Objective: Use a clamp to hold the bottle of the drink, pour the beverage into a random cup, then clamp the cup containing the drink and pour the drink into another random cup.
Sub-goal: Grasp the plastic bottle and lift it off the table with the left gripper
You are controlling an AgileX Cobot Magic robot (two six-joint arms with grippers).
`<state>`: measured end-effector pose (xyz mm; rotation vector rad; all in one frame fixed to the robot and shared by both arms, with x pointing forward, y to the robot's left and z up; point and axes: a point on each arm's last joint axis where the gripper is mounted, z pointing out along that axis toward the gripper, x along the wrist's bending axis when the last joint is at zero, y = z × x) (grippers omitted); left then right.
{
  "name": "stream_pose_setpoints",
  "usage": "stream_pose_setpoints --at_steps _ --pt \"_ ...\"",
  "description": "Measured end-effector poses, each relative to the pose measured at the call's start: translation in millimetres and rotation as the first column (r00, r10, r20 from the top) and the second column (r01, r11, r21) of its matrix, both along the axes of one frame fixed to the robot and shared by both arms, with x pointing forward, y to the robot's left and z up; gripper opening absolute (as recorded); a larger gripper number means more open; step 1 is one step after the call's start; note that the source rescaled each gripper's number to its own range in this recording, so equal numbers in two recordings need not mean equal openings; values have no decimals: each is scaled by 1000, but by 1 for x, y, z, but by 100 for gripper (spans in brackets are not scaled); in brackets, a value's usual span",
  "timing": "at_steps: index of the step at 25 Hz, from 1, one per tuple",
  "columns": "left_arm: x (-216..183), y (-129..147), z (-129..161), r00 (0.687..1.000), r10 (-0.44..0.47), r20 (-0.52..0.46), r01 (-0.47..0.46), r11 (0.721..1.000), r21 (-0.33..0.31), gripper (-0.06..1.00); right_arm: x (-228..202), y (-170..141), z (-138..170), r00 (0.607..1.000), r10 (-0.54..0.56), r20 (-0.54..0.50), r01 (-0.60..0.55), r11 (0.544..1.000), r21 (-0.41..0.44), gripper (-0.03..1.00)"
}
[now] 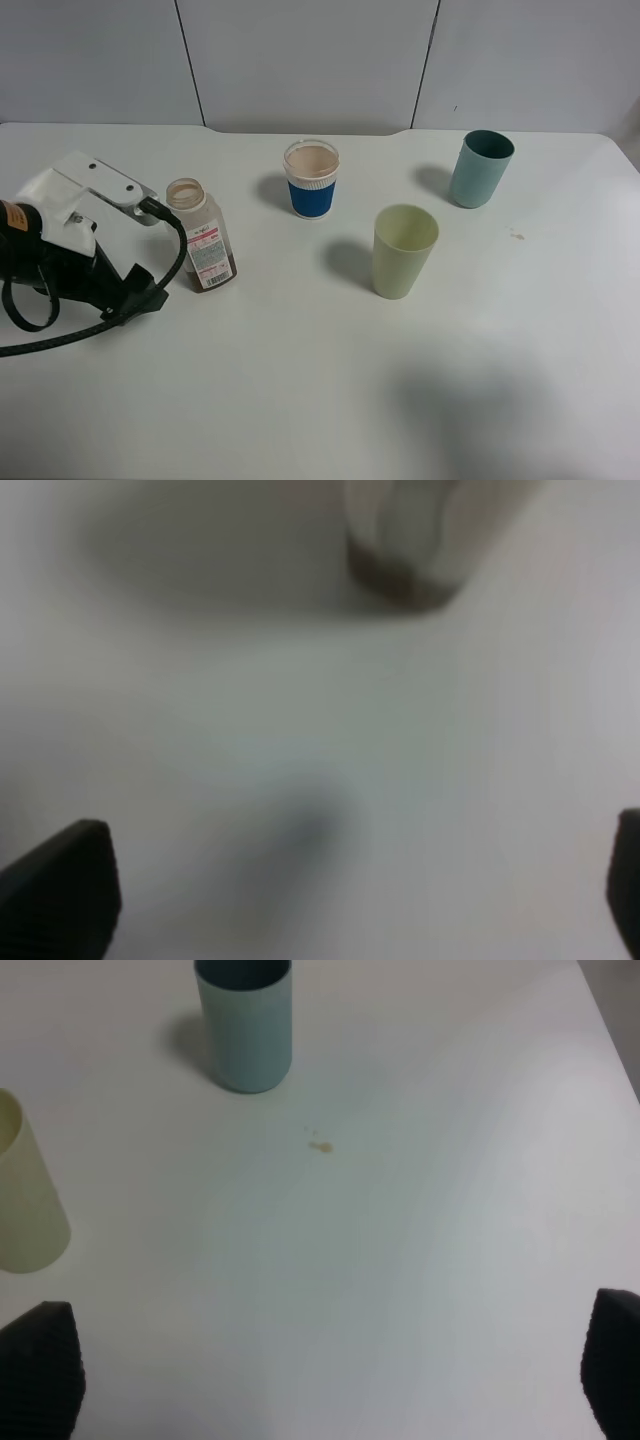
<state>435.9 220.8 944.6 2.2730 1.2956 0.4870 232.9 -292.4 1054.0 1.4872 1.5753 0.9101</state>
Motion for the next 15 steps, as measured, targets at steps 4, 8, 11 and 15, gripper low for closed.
stream_pose_setpoints --at_steps 4,8,11,15 --pt "-7 0 -13 990 10 143 -3 999 -54 97 0 0 0 1000 0 0 0 1000 0 100" --pt "-16 1 -18 956 -3 294 43 991 -129 97 0 0 0 1000 0 0 0 1000 0 100" --pt "-23 -4 -22 918 -42 393 128 972 -195 94 0 0 0 1000 0 0 0 1000 0 100" --pt "-27 -7 -31 904 -63 422 177 955 -237 93 0 0 0 1000 0 0 0 1000 0 100"
